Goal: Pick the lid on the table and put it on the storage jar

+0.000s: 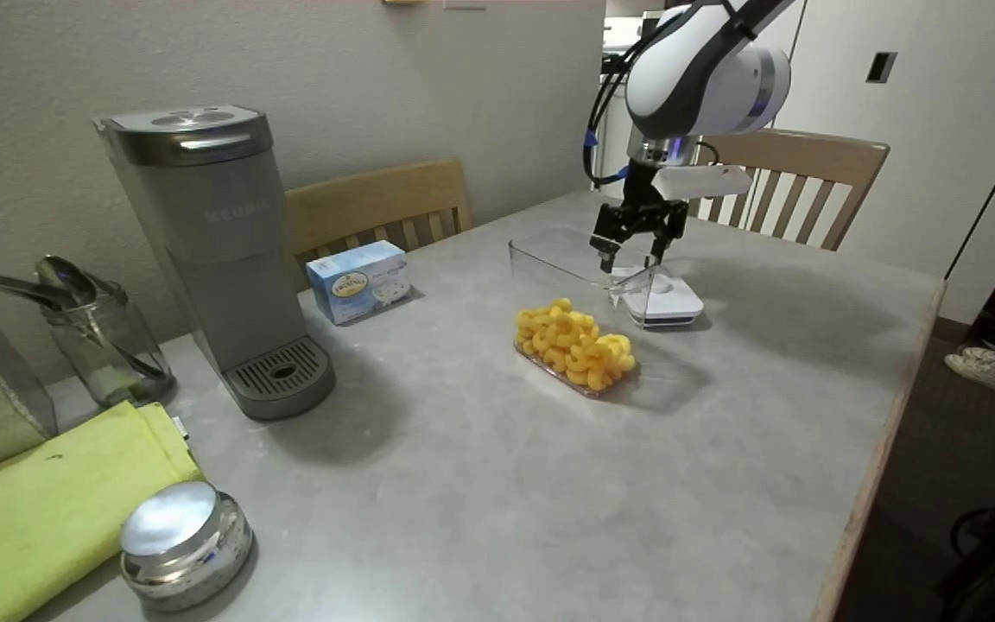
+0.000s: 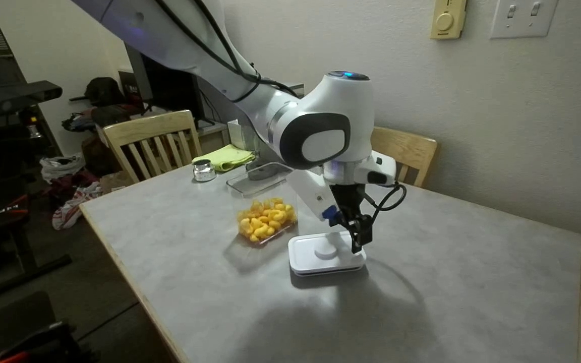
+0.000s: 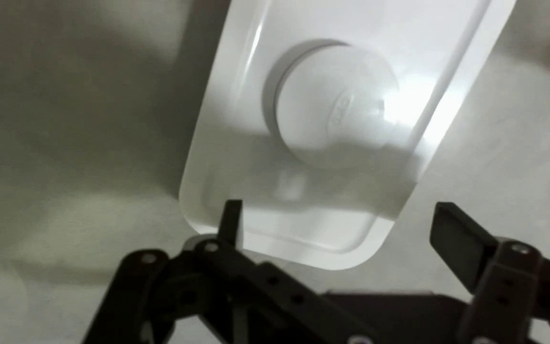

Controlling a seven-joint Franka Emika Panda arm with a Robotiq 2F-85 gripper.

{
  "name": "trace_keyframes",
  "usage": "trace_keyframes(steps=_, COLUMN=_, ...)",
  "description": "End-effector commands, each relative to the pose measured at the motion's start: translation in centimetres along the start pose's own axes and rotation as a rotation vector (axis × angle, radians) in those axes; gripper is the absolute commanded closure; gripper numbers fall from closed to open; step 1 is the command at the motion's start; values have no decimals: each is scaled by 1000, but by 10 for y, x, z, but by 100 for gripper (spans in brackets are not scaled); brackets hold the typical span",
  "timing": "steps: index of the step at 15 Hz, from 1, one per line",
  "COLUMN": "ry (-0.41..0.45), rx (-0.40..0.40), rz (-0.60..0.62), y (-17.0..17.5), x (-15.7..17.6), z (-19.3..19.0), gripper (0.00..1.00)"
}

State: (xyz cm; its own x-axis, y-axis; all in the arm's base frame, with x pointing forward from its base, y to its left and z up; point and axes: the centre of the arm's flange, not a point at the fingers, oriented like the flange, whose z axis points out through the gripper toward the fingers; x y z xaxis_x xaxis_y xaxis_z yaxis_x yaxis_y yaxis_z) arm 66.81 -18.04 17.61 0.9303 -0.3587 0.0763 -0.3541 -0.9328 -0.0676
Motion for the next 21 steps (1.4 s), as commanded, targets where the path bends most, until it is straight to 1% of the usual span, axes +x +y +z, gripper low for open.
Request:
trace_keyframes(steps=1, ry=2, rx=2, rz=6, y=0, x=0, z=-1, gripper=0)
trace_keyframes(steps=7, ry=1, rx=1, rz=7, y=0, x=0, z=0, gripper=0)
trace_keyframes(steps=8, ry=-7, rx=16, rz=-3, y=-4, x=1, z=2, gripper=0)
trace_keyframes(steps=10, ry=1, rx=40, rz=-23, y=-13, x=3, z=2, gripper=0)
trace_keyframes(steps=14, ry=27, rx=38, rz=-53, y=-28, x=-2, z=-1, gripper=0)
trace_keyframes(steps=17, ry=53, rx=29, rz=-60, y=-28, x=-7, z=-8, gripper=0)
trace_keyframes(steps=19, ry=71, rx=16, rz=-42, y=-25, x=-11, z=-12, gripper=0)
trace_keyframes(steps=21, ry=79, rx=23, rz=-23, y=-21, x=-17, z=-13, gripper=0)
